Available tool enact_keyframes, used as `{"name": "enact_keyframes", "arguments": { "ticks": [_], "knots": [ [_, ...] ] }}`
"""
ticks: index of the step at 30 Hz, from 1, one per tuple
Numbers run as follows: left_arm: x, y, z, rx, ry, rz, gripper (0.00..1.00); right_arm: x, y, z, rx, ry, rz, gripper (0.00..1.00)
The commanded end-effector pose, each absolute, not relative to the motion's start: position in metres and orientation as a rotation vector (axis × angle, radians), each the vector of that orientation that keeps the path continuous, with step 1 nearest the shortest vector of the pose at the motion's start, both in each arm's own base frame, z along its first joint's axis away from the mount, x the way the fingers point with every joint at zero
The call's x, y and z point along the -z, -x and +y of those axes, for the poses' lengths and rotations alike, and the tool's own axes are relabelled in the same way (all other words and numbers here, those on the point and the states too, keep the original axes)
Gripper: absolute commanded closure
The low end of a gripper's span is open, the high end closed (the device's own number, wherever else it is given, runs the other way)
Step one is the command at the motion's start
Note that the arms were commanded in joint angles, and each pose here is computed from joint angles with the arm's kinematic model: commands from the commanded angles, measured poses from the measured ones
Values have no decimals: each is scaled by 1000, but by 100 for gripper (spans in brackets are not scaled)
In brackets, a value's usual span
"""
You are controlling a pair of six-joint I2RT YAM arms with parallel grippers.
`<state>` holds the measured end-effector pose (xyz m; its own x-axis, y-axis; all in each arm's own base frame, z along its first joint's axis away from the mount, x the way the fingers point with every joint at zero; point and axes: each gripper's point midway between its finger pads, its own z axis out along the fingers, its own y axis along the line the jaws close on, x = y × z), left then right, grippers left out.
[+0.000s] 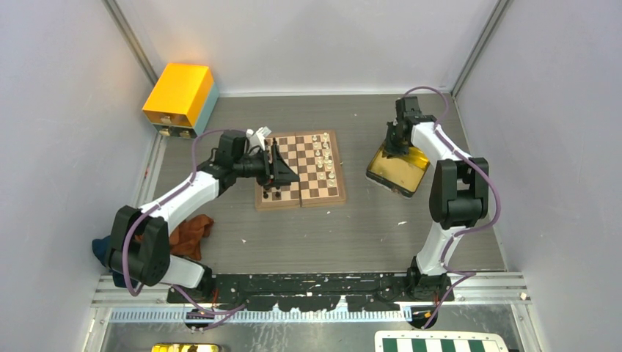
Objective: Set up the chess pieces on the board
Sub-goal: Pick up the chess piece from the storage box, then place the chess piece on the chessboard.
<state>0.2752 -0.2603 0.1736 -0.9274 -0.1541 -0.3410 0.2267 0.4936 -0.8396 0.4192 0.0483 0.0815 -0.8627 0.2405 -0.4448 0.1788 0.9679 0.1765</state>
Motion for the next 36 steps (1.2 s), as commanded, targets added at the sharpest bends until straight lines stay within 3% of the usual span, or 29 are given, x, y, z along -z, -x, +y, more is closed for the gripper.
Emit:
{"name": "enact_keyframes", "arguments": {
  "ticks": [1,12,21,36],
  "knots": [
    [-192,-282,-262,1422,-121,2288,44,-116,-406,59,-173,-189,2578,99],
    [-208,-292,-279,1568,-148,2273,44,-179,-340,125,-496,110,2500,99],
    [-227,-291,-295,1643,-173,2213,44,-196,-275,191,-743,406,2545,99],
    [-231,-294,-312,1720,-140,2196,44,-213,-244,255,-833,594,2477,99]
  ]
}}
